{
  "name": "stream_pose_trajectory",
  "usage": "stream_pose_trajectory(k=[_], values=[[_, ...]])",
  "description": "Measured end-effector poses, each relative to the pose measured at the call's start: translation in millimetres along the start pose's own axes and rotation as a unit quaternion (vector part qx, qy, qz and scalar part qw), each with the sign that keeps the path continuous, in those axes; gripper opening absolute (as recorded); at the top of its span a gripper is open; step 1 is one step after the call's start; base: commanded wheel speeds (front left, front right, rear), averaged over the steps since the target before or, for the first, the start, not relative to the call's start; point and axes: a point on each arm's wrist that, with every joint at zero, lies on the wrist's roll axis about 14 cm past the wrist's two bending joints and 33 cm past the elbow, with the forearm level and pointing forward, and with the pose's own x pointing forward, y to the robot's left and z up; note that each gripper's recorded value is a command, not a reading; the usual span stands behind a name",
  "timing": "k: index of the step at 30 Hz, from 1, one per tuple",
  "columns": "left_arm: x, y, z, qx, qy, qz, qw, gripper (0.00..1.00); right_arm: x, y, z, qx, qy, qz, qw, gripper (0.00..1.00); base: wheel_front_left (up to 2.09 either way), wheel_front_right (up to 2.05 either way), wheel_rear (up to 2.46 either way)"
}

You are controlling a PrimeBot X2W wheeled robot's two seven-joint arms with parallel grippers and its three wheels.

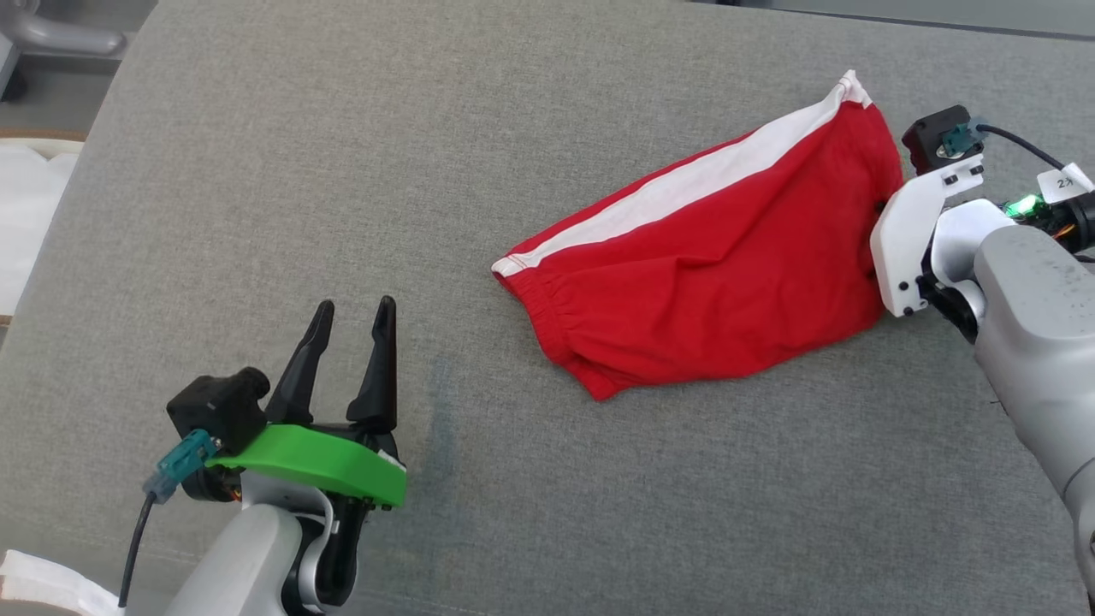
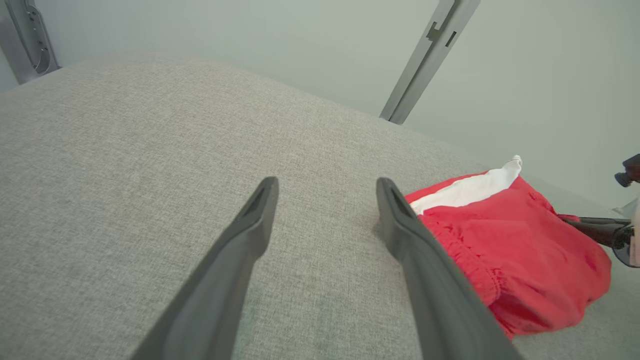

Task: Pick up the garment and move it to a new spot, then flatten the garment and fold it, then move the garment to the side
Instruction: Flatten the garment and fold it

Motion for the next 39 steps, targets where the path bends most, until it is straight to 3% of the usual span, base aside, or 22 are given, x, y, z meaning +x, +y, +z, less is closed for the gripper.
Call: stream_pose_trajectory(k=[8, 16, 30, 35, 39], values=[[4, -18, 3, 0.013, -0.007, -0.032, 0.999, 1.0, -24, -11, 8, 0.051, -0.07, -0.008, 0.996, 0.0, 0.0, 0.0, 0.0], [0, -42, -5, 0.021, 0.003, -0.07, 0.997, 1.0, -66, -28, -17, 0.122, -0.124, -0.039, 0.984, 0.0, 0.0, 0.0, 0.0], [-7, -85, -5, 0.035, -0.002, -0.128, 0.991, 1.0, -136, -49, -80, 0.242, -0.201, -0.125, 0.941, 0.0, 0.0, 0.0, 0.0], [-11, -81, -6, 0.038, 0.001, -0.12, 0.992, 1.0, -134, -46, -62, 0.218, -0.217, -0.119, 0.944, 0.0, 0.0, 0.0, 0.0], [-14, -76, -4, 0.036, -0.002, -0.111, 0.993, 1.0, -125, -15, -10, 0.188, -0.253, -0.073, 0.946, 0.0, 0.0, 0.0, 0.0]])
